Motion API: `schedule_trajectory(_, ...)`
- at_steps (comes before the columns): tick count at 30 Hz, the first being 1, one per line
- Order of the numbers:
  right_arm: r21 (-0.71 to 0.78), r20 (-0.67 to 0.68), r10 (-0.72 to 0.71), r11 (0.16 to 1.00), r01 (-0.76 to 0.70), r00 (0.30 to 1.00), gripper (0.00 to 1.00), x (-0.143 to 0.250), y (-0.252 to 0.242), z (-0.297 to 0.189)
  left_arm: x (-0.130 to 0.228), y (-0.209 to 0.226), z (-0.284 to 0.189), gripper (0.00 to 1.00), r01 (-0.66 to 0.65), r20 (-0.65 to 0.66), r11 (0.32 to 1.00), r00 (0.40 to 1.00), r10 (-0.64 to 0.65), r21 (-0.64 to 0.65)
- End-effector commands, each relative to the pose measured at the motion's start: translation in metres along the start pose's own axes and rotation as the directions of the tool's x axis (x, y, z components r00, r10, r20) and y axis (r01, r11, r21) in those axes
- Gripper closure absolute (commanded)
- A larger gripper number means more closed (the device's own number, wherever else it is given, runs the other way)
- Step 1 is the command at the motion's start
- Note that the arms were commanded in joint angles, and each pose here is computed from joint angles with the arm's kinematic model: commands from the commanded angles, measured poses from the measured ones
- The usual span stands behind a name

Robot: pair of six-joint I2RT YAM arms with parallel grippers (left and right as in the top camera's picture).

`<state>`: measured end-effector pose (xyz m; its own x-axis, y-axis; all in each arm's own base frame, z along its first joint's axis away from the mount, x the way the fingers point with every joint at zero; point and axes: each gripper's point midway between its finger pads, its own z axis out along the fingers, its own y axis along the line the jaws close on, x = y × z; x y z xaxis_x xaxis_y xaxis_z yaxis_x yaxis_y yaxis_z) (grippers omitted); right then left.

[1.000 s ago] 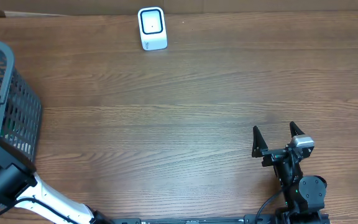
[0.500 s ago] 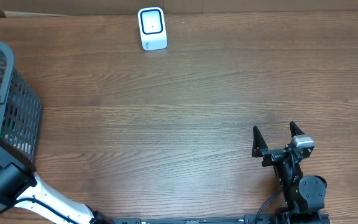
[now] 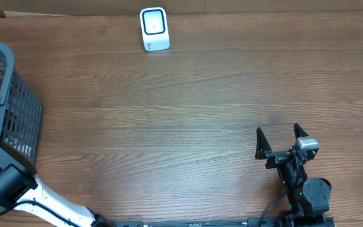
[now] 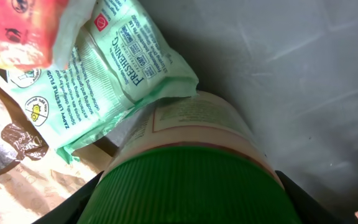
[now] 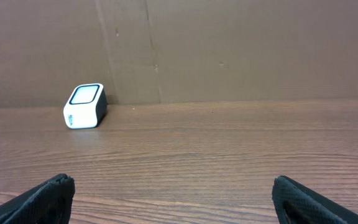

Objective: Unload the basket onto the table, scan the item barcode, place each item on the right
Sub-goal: 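Reach into the grey basket and grasp the green-lidded jar with the left gripper, then carry the green-lidded jar to the white scanner with the left gripper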

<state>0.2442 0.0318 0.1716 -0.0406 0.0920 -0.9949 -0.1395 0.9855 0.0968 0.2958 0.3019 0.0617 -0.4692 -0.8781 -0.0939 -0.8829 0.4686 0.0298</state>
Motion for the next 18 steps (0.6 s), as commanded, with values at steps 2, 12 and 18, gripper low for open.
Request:
schedule_trajectory(2,0.01,0.004,0.0,1.0,0.0,1.0,0.0,0.002,-0.002,0.0,0.0,0.001,-0.006,0.56,0.007,-0.009,1.0,1.0,-0.007,-0.008)
schedule_trajectory(12,0.01,0.004,0.0,1.0,0.0,1.0,0.0,0.002,-0.002,0.0,-0.027,-0.018,-0.116,0.57,0.018,0.096,0.992,0.995,-0.031,0.128)
schedule_trajectory(18,0.01,0.004,0.0,1.0,0.0,1.0,0.0,0.002,-0.002,0.0,-0.026,-0.041,-0.232,0.57,-0.096,0.271,0.939,0.963,0.002,0.332)
